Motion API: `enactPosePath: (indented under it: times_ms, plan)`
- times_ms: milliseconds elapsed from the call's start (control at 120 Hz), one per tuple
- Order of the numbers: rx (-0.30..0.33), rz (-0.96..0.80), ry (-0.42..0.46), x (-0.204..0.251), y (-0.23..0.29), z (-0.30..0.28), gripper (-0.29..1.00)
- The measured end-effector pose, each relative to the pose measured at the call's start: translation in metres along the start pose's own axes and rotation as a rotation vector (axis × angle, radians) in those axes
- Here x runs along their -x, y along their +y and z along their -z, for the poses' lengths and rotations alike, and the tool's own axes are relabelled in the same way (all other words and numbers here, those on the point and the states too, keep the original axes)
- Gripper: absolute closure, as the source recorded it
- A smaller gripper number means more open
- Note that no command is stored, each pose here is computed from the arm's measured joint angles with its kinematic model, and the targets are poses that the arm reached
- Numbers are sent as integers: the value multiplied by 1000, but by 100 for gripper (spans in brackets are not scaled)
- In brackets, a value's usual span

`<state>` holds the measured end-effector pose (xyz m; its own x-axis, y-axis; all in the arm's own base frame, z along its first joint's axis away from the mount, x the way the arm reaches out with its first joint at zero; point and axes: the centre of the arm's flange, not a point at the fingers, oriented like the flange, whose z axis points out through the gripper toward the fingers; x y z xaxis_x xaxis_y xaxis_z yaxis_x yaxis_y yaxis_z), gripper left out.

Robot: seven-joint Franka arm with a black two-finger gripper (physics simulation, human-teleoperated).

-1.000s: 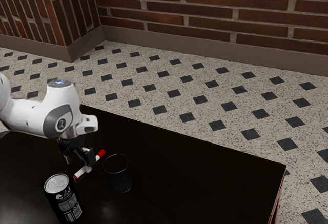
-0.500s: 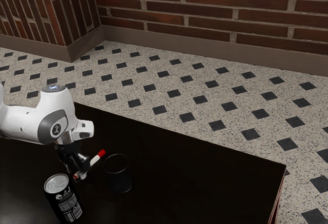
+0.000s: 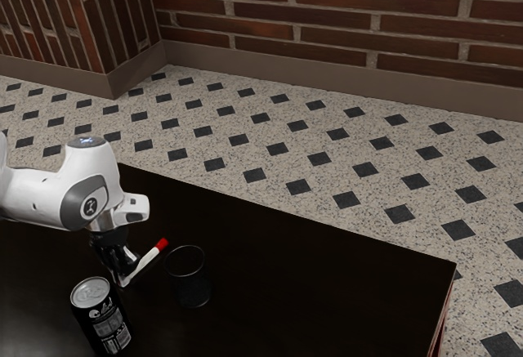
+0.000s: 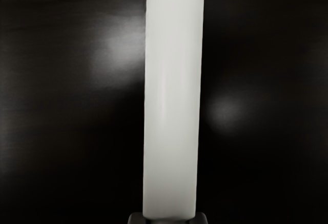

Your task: Put the marker into the pen holder.

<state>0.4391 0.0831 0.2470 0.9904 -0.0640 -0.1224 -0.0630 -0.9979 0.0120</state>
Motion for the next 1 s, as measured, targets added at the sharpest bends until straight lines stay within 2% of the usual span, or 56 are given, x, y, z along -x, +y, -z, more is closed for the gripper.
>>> enactPosePath:
  times_ms: [467, 575, 700, 1000]
  plan:
    - [-12, 23, -6, 0, -1, -3, 76]
    - [-14, 25, -10, -1, 1, -5, 71]
    - [-13, 31, -6, -1, 0, -4, 74]
    - [1, 21, 105, -13, 5, 66, 77]
